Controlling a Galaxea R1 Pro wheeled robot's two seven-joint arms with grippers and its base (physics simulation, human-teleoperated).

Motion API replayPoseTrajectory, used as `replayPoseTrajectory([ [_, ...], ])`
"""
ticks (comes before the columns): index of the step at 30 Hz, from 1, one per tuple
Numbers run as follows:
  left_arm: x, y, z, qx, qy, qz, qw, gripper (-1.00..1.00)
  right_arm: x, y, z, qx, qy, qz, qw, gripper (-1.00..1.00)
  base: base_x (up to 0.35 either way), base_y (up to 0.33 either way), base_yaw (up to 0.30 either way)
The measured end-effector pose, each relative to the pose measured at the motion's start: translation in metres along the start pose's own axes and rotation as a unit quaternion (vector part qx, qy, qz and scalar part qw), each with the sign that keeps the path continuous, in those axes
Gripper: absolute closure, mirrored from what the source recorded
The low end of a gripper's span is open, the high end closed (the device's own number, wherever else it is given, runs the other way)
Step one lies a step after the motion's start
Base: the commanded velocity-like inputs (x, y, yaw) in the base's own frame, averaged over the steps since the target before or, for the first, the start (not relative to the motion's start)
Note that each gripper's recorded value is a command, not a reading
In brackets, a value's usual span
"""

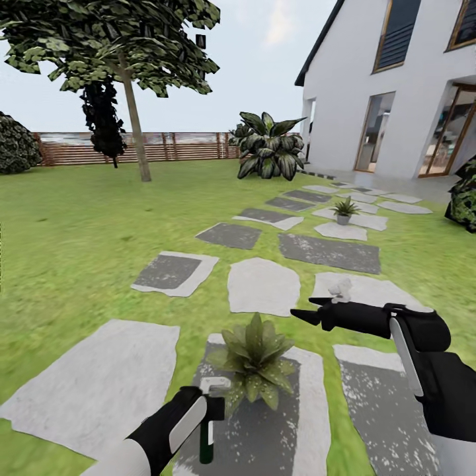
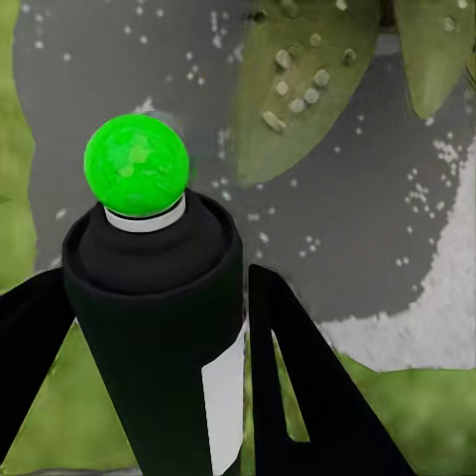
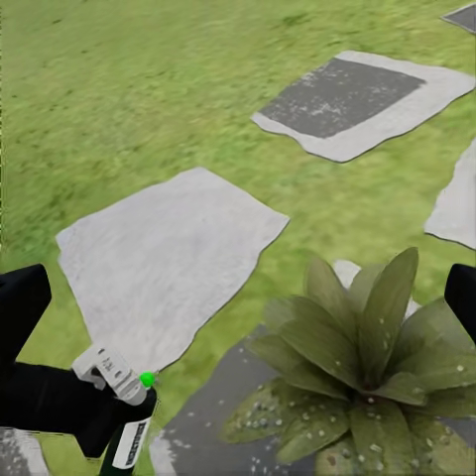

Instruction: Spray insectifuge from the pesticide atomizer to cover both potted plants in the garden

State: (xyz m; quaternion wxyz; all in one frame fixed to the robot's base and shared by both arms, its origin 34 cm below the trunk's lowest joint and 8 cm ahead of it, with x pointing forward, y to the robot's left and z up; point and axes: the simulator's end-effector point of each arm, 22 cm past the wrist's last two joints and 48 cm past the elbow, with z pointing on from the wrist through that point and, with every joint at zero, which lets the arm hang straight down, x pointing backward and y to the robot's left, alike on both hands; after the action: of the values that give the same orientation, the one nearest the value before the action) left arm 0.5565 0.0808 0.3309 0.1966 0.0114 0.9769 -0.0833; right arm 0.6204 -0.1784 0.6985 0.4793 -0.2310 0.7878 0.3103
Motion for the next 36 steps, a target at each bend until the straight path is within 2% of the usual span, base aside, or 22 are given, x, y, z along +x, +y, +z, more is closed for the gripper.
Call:
replayPoseTrajectory([
  [9, 0.0000, -0.0001, -0.0001, 0.000, 0.000, 0.000, 1.0000, 1.00, -0.0013, 0.0001, -0.0005, -0.001, -0.002, -0.001, 1.0000, -1.00, 0.020, 0.311, -0.019],
  [13, -0.0013, -0.0031, -0.0007, 0.001, -0.004, 0.002, 1.0000, 1.00, -0.0049, -0.0006, -0.0020, 0.000, -0.004, 0.000, 1.0000, -1.00, 0.134, 0.202, -0.242],
  [14, 0.0000, -0.0067, -0.0004, 0.001, -0.005, 0.014, 0.9999, 1.00, -0.0083, -0.0069, -0.0070, 0.008, -0.012, 0.005, 0.9999, -1.00, 0.014, 0.018, -0.275],
  [15, 0.0000, -0.0068, -0.0004, 0.000, -0.006, 0.015, 0.9999, 1.00, -0.0087, -0.0074, -0.0075, 0.008, -0.013, 0.006, 0.9999, -1.00, 0.009, 0.011, -0.275],
  [22, 0.0003, -0.0066, -0.0002, 0.000, -0.006, 0.017, 0.9998, 1.00, -0.0091, -0.0082, -0.0082, 0.009, -0.014, 0.006, 0.9998, -1.00, 0.002, 0.076, -0.276],
  [31, 0.0004, -0.0069, -0.0003, 0.000, -0.006, 0.017, 0.9998, 1.00, -0.0087, -0.0084, -0.0083, 0.009, -0.013, 0.007, 0.9998, -1.00, 0.000, 0.276, -0.275],
  [36, 0.0006, -0.0068, -0.0003, 0.000, -0.005, 0.017, 0.9998, 1.00, -0.0086, -0.0085, -0.0084, 0.009, -0.013, 0.007, 0.9998, -1.00, 0.000, 0.286, -0.103],
])
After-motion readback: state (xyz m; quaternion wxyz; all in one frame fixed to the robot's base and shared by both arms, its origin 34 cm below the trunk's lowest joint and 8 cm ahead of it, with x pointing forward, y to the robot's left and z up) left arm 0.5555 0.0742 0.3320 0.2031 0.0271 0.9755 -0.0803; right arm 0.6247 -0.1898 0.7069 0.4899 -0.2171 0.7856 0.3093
